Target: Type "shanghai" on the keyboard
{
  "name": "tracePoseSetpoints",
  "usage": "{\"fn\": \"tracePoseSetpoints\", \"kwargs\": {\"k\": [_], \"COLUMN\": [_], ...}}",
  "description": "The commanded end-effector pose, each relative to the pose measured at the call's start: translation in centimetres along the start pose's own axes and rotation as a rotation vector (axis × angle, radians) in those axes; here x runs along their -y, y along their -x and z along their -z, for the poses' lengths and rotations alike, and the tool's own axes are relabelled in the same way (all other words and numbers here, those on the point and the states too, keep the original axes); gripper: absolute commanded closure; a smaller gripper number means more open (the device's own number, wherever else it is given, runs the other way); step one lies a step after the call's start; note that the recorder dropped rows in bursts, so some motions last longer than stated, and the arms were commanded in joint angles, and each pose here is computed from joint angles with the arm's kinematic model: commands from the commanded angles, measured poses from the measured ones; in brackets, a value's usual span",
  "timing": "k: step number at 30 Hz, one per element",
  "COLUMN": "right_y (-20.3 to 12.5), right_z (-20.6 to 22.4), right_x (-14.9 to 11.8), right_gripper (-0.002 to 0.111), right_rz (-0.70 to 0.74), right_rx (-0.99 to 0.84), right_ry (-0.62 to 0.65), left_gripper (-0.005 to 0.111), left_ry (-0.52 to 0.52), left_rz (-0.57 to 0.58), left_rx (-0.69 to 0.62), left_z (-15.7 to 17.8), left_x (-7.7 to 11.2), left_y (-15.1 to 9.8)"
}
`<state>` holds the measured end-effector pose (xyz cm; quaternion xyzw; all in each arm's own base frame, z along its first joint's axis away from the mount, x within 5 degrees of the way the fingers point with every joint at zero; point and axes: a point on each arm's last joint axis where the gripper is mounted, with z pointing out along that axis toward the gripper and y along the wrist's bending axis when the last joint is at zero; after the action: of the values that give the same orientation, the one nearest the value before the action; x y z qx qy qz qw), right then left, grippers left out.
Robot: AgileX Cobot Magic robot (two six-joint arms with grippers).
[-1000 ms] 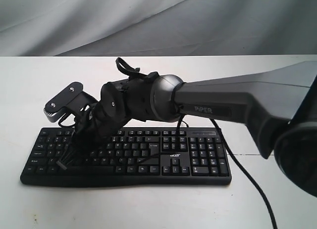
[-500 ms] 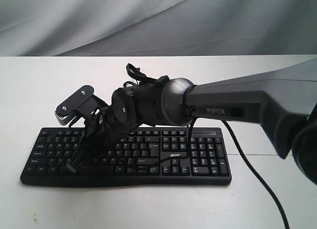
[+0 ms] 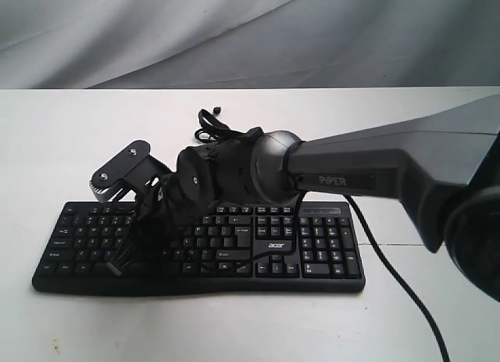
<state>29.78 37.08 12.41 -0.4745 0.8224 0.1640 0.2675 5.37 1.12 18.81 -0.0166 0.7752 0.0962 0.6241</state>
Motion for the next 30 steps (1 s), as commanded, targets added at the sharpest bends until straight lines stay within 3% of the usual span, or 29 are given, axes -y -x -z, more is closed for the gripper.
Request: {"fn": "tracePoseSetpoints", "kwargs": {"k": [1, 18, 25, 30], "right_y": [-0.1, -0.5, 4.1, 7.6], "right_z": [0.0, -0.3, 2.5, 0.8], "right_x": [0.2, 0.1, 0.0, -1.7], "right_gripper": [0.108, 0.108, 0.108, 0.108], "right_rz": [-0.009, -0.018, 0.065, 0.145], "right_rx": [-0.001, -0.029, 0.036, 0.056], "right_ry": [-0.002, 0.013, 0.016, 0.057], "left_gripper": [0.107, 0.107, 0.107, 0.107], "left_ry": [-0.007, -0.007, -0.007, -0.007], "left_rz": [0.006, 0.006, 0.006, 0.006], "left_rx": [0.009, 0.009, 0.009, 0.009], "left_z": [0.0, 0.0, 0.0, 0.0], "left_x": [0.1, 0.1, 0.1, 0.1], "left_y": [-0.1, -0.1, -0.1, -0.1]}}
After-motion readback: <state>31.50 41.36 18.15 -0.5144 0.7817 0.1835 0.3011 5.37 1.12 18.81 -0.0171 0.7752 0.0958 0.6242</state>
